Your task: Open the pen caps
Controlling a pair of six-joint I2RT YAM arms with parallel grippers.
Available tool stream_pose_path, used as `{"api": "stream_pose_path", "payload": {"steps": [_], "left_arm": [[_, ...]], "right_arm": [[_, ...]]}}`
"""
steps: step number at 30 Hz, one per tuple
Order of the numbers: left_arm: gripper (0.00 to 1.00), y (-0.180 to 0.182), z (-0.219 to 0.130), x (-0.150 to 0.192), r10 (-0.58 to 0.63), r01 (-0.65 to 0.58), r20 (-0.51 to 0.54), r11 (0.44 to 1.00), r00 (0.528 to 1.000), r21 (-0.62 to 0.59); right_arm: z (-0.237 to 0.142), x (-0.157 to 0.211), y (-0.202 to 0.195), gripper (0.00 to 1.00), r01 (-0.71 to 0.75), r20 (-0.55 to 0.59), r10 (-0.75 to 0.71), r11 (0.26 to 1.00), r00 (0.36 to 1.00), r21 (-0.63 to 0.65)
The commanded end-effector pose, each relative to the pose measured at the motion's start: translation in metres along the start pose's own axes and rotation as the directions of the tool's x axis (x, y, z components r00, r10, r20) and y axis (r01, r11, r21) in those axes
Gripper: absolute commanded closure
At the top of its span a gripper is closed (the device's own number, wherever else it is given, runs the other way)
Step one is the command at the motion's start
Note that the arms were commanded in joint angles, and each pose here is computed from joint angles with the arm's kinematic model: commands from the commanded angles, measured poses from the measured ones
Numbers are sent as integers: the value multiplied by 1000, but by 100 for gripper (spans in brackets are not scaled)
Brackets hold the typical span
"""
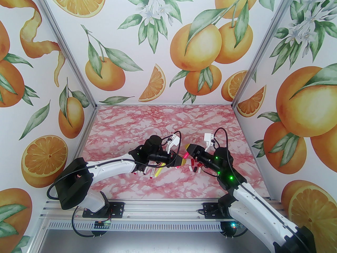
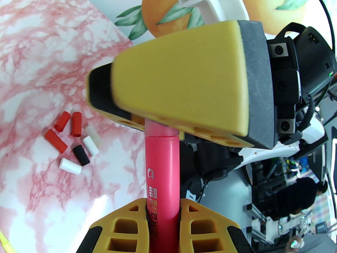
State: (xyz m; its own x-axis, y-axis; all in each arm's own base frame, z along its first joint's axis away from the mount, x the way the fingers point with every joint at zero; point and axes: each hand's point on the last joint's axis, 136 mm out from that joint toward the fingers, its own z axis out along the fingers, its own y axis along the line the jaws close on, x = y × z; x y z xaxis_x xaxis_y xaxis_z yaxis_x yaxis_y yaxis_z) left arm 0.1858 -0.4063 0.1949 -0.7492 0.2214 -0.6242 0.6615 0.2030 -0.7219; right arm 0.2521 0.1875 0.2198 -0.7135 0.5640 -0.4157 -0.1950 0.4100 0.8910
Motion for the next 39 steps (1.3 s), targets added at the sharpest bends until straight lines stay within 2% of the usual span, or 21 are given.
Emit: {"api": "stream_pose_path", "payload": {"steps": [1, 4, 13, 15, 30, 39], "left_arm": [[100, -3, 1, 3, -3, 3, -9, 1000, 1000, 19], [100, -2, 1, 4, -5, 5, -9, 1000, 1000, 14], [100, 0, 2, 7, -11, 11, -15, 1000, 1000, 15], [100, 1, 2, 11, -15, 15, -21, 1000, 1000, 11], [100, 5, 4, 38, -43, 43, -55, 999, 998, 4], [100, 0, 4, 40, -46, 47, -59, 999, 997, 13]], "right_arm": [[3, -11, 22, 63, 23, 33, -21, 997, 999, -67], [5, -13, 24, 74, 19, 35, -16, 997, 999, -77], [-1, -16, 19, 98, 15, 65, -12, 999, 998, -46], [-2, -21, 21, 100, 32, 79, -29, 999, 996, -36], [-16, -94, 28, 100, 75, 213, -68, 997, 975, -23], [-29, -131, 26, 100, 119, 343, -118, 993, 932, 18]]}}
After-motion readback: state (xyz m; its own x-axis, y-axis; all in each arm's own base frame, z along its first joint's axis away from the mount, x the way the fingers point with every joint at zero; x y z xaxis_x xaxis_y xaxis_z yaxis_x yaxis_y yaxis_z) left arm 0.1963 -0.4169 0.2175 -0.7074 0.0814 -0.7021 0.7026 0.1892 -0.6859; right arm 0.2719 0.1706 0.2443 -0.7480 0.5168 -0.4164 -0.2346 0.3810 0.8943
